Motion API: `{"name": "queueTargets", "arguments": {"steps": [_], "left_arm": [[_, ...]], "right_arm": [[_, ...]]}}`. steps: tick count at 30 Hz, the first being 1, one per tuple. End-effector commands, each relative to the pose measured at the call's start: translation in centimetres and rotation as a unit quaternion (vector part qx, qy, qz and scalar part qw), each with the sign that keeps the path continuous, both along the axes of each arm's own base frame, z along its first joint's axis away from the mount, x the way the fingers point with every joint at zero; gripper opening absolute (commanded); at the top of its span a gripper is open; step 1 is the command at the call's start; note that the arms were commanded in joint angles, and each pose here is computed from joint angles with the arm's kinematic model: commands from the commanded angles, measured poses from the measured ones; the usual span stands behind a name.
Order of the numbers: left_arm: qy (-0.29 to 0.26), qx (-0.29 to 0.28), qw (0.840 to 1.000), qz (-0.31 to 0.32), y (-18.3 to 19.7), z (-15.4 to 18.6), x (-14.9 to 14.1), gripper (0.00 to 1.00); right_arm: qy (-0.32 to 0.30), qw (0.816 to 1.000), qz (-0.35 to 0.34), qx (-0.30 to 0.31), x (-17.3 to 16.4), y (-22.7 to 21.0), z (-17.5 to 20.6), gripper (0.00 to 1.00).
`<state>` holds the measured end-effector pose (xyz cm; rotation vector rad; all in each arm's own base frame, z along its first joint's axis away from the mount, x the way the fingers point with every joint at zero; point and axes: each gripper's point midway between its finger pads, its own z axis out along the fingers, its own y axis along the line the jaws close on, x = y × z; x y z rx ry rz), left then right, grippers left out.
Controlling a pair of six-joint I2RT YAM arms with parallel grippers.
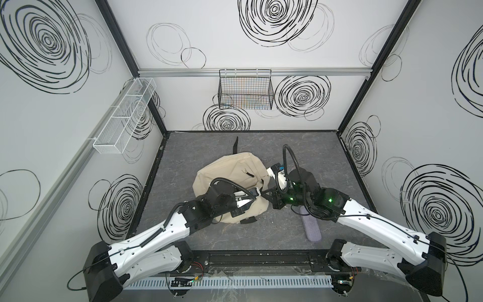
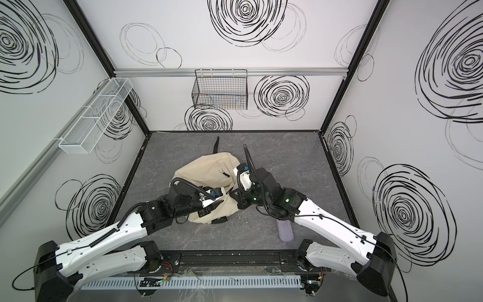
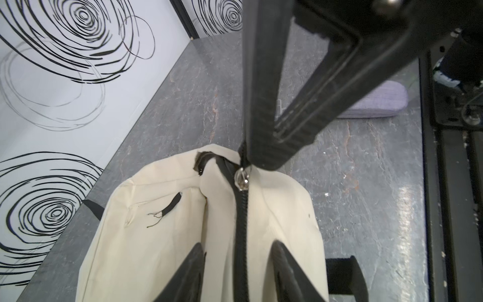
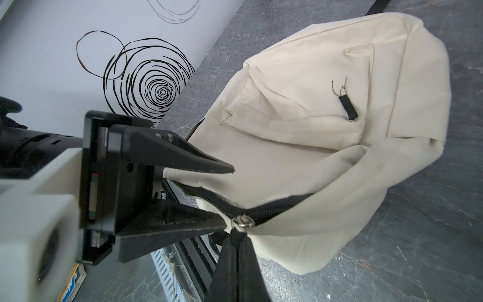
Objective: Pack books, pencil case, and school supplies into a backpack
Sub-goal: Zip the student bag at the center of the table.
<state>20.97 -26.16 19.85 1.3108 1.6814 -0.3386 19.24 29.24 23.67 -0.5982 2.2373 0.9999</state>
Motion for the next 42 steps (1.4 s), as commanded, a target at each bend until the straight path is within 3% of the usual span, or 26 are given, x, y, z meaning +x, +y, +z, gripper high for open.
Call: {"name": "queueTargets", "arguments": {"steps": [1, 4, 9, 15, 22, 27, 32, 38, 42], "left_arm": [[0.01, 0.0, 1.0, -0.01, -0.2, -0.1, -0.2, 0.31], [0.008, -0.001, 1.0, -0.006, -0.1, 0.1, -0.2, 0.0], [-0.01, -0.019, 1.0, 0.007, 1.0, 0.9, -0.4, 0.0], [-0.032, -0.053, 0.997, 0.05, 4.4, 1.8, -0.3, 0.0], [-0.053, -0.099, 0.994, 0.017, 5.7, 3.1, -3.1, 0.0], [-0.061, -0.081, 0.995, 0.008, 6.2, 2.4, -3.7, 0.0], [-0.083, -0.073, 0.994, 0.013, 6.9, 2.7, -3.8, 0.0], [-0.099, -0.068, 0.993, 0.022, 7.5, 3.1, -3.7, 0.0], [-0.118, -0.051, 0.989, 0.073, 8.8, 3.6, -2.2, 0.0]], "right_arm": [[-0.056, 0.996, 0.003, 0.062, 0.2, 0.6, 5.2, 0.0], [-0.059, 0.997, -0.004, 0.05, 0.5, 0.4, 4.8, 0.0], [-0.067, 0.997, -0.047, -0.006, 2.3, -1.7, 2.1, 0.0], [-0.032, 0.994, -0.092, -0.054, 5.8, -6.6, -3.9, 0.0], [-0.003, 0.983, -0.136, -0.12, 9.0, -10.2, -10.0, 0.0], [0.015, 0.972, -0.159, -0.173, 11.5, -12.0, -13.5, 0.0], [0.075, 0.956, -0.179, -0.222, 13.6, -13.7, -16.8, 0.0], [0.079, 0.947, -0.213, -0.228, 15.4, -14.3, -17.9, 0.0], [0.097, 0.93, -0.268, -0.232, 16.1, -16.8, -18.0, 0.0]]}}
